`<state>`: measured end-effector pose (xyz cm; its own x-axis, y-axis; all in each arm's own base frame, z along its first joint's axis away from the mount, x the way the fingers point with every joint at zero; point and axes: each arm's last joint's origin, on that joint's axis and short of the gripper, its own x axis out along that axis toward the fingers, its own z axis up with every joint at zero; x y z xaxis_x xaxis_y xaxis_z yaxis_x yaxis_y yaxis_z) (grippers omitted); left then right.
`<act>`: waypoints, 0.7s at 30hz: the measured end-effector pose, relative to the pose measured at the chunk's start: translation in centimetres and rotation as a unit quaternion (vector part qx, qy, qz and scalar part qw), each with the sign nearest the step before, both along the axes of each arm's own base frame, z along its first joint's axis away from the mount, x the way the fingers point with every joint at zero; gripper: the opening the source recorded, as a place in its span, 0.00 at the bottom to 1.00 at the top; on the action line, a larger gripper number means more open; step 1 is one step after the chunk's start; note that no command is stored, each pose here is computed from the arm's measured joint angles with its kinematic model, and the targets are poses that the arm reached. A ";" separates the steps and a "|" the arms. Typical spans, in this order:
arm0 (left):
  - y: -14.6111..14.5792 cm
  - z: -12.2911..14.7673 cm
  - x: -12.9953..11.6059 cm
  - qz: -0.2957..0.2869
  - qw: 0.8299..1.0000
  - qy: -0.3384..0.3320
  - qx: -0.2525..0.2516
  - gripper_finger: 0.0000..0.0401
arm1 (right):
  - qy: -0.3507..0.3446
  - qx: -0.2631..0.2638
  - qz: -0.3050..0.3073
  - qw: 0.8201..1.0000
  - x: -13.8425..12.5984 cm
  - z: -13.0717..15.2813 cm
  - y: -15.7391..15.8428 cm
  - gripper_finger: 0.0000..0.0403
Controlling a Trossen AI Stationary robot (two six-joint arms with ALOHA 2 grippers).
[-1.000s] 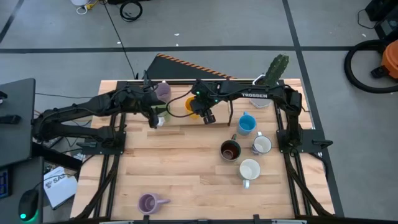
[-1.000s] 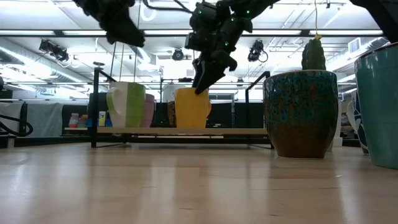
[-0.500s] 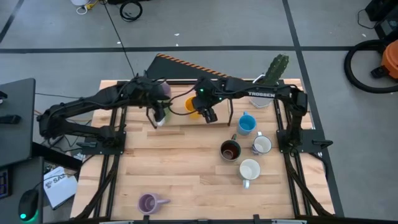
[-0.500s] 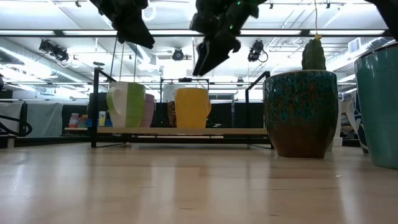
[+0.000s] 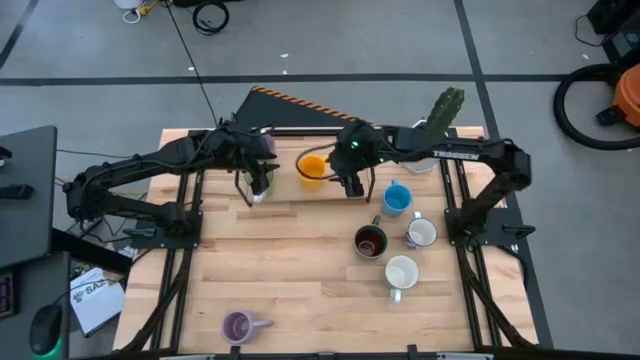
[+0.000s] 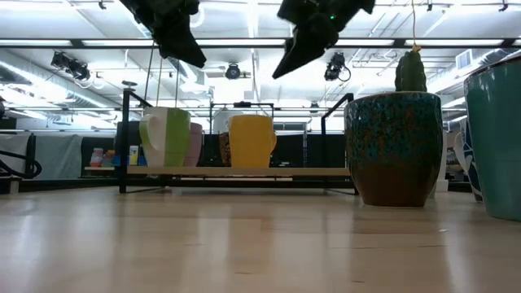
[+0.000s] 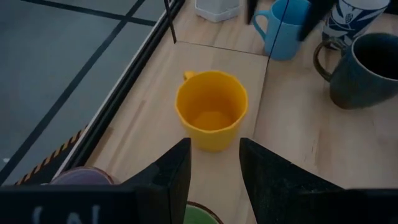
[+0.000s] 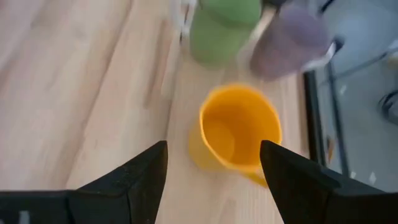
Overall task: Place coffee mugs
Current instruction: Put the yellow mug on the shelf
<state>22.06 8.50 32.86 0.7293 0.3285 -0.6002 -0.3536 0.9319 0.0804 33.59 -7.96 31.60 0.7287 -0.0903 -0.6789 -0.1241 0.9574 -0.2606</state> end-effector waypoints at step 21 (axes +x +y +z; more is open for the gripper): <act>3.2 1.1 1.8 0.025 0.998 0.030 -0.038 0.35 | -0.190 -0.013 0.010 0.982 -3.6 -4.3 5.7 0.65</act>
